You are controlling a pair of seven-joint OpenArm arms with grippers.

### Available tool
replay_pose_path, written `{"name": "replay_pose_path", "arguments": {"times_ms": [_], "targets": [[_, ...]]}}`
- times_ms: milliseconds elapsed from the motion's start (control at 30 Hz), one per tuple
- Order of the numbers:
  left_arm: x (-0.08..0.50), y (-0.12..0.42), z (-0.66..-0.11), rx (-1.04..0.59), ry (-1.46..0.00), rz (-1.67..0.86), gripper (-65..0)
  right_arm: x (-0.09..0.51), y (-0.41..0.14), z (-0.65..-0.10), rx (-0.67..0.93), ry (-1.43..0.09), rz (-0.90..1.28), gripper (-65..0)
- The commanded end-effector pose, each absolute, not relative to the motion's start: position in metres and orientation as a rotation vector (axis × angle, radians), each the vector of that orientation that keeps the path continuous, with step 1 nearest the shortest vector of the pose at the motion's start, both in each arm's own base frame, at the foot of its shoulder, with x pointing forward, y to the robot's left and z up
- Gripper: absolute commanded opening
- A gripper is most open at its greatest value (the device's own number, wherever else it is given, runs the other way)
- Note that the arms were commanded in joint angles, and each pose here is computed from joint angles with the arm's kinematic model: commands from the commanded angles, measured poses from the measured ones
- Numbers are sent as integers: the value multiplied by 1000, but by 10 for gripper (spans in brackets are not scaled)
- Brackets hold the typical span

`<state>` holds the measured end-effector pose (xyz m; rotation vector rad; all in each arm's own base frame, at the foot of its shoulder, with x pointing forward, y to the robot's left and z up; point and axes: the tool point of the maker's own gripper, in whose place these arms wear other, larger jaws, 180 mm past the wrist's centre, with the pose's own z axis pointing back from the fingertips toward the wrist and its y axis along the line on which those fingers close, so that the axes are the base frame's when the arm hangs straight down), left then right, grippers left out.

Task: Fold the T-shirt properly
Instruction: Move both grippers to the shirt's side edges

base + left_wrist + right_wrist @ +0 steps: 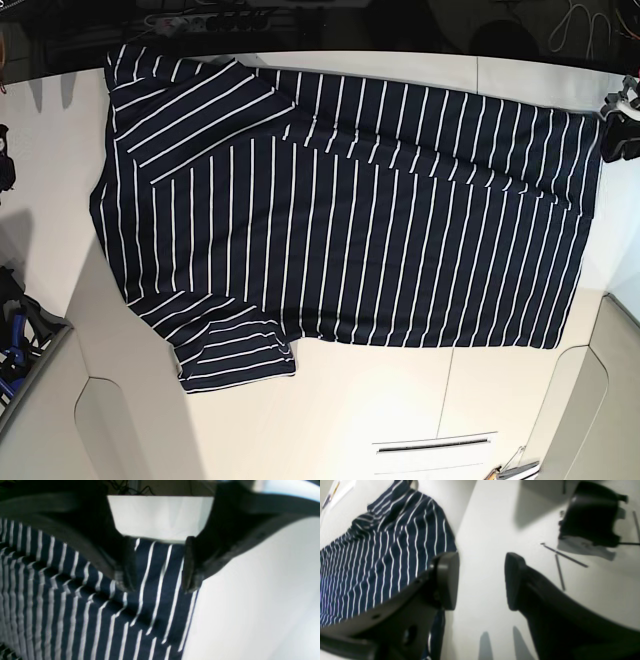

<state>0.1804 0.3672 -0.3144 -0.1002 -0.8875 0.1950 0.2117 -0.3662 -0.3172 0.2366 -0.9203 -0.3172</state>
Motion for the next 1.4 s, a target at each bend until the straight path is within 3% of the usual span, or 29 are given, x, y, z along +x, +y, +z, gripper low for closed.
{"name": "replay_pose_path", "arguments": {"times_ms": [0, 233, 400, 700, 900, 1033, 1133, 1367], "targets": [[187, 371, -301, -79, -924, 160, -304, 222, -371, -300, 219, -978, -291, -355], [186, 384, -302, 3, -921, 162, -304, 235, -374, -293, 182, -1042, -278, -355], [204, 387, -284, 12, -1006, 149, -304, 254, -379, -280, 161, -1094, -283, -355], [256, 394, -249, 0, -1165, 145, -304, 296, -388, -291, 272, -1126, -376, -355], [308, 393, -257, -32, -1172, 102, -303, 341, -375, -307, 354, -1085, -377, -355], [342, 393, -269, -55, -1163, 105, -249, 368, -360, -311, 377, -1082, -350, -354], [369, 395, -273, -67, -1177, 117, -244, 389, -349, -314, 381, -1078, -319, -352], [420, 404, -296, -70, -1133, 177, -244, 420, -325, -336, 386, -1002, -265, -213]]}}
